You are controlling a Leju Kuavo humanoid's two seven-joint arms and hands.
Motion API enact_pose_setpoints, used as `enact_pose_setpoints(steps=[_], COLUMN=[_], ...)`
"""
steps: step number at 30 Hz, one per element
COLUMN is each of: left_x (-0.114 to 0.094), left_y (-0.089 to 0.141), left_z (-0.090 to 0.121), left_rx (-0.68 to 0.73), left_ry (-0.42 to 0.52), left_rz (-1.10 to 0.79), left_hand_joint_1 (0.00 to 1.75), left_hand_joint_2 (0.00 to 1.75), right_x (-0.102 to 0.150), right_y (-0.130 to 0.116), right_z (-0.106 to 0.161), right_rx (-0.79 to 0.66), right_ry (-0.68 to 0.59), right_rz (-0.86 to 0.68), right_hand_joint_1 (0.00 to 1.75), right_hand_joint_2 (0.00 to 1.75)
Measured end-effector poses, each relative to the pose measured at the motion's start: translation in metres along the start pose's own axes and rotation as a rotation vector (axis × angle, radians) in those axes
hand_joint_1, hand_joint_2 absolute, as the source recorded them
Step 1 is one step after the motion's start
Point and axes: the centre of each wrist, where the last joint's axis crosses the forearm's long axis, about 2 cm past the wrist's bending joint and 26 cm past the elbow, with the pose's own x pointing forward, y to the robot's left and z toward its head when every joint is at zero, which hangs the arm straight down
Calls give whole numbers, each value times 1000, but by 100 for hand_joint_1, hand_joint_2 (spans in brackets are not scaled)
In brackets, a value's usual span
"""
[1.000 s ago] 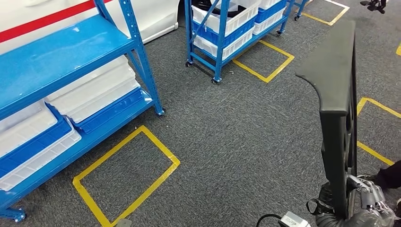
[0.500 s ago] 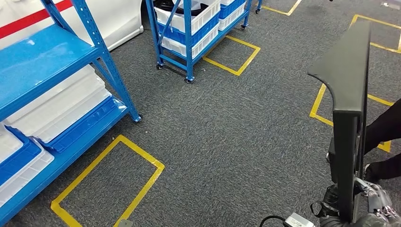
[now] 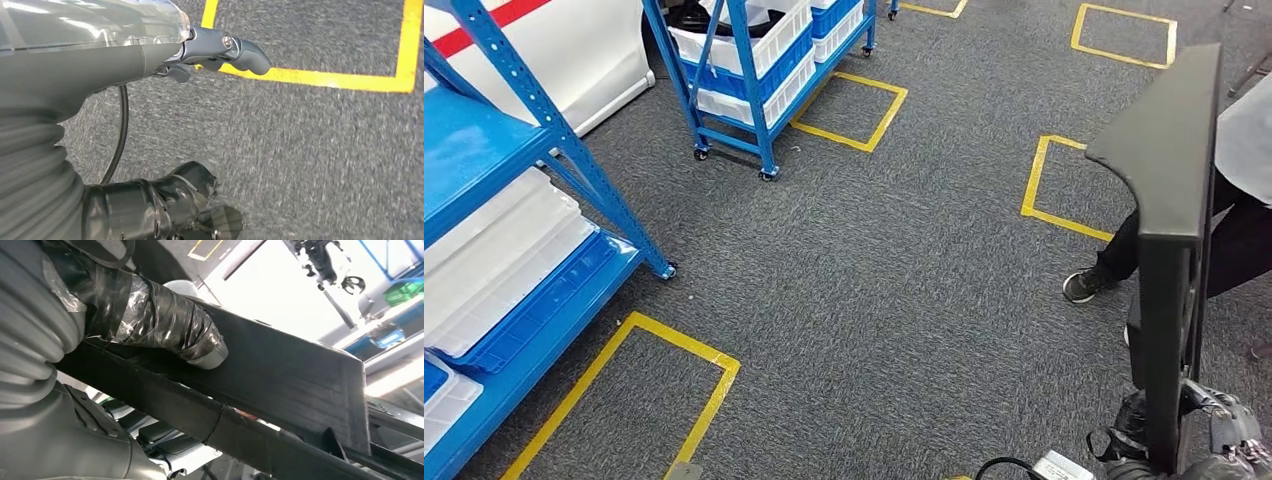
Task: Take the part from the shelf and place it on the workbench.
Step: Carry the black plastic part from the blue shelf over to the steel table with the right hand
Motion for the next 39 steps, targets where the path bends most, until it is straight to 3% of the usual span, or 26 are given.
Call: enact_pose_setpoints(steps=[39], left_x=[-1], left_y=[-4], left_z=[3], left_rx=[-10], left_ry=[-4], left_rz=[9], left_hand_joint_1=[0], left_hand_joint_2=[175], right_x=[-4], right_y=[-6], right_z=[2], right_rx=[-1], right_ry=[34], right_rz=[21], right_hand_joint_1=[175], right_hand_joint_2=[175])
